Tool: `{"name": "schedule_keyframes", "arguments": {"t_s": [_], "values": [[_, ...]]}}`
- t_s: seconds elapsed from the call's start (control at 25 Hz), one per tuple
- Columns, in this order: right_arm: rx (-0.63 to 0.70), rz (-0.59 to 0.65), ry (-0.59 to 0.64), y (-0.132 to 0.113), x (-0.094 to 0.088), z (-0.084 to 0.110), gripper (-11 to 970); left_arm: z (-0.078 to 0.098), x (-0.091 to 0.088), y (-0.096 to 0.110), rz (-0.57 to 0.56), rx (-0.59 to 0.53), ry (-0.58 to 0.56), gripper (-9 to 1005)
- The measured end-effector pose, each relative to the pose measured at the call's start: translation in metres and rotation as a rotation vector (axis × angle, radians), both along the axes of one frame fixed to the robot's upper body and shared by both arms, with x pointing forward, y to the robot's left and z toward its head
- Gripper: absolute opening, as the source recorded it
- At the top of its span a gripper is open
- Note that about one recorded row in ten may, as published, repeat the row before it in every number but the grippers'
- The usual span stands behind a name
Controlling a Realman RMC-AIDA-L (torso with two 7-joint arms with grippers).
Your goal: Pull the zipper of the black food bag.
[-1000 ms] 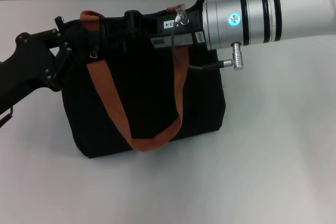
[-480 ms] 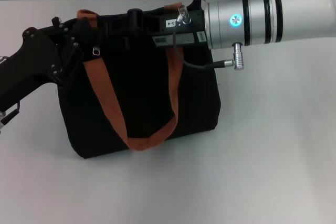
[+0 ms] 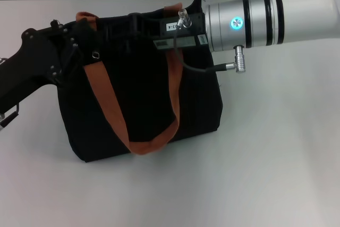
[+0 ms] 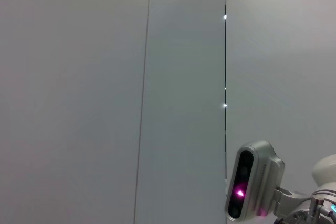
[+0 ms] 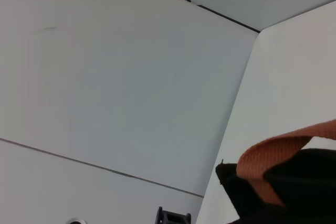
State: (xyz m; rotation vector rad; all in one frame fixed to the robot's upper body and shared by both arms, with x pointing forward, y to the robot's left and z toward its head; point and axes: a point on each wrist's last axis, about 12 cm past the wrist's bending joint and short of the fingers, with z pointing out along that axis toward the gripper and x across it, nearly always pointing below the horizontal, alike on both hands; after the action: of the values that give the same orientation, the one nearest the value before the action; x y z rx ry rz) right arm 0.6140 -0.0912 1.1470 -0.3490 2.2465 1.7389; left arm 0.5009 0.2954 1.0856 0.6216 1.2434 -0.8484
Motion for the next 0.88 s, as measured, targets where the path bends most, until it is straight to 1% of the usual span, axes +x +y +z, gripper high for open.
{"name": "schedule_keyframes", "arguments": {"t_s": [0.4, 0.88], "values": [[0.005, -0.005, -0.005, -0.004, -0.002, -0.002, 306, -0.004, -0.008, 0.007, 0.024, -0.001, 0.01, 49], [0.001, 0.024, -0.04, 0.003, -0.002, 0.002, 297, -0.007, -0.013, 0.011, 0.046, -0.003, 0.02, 49]]}}
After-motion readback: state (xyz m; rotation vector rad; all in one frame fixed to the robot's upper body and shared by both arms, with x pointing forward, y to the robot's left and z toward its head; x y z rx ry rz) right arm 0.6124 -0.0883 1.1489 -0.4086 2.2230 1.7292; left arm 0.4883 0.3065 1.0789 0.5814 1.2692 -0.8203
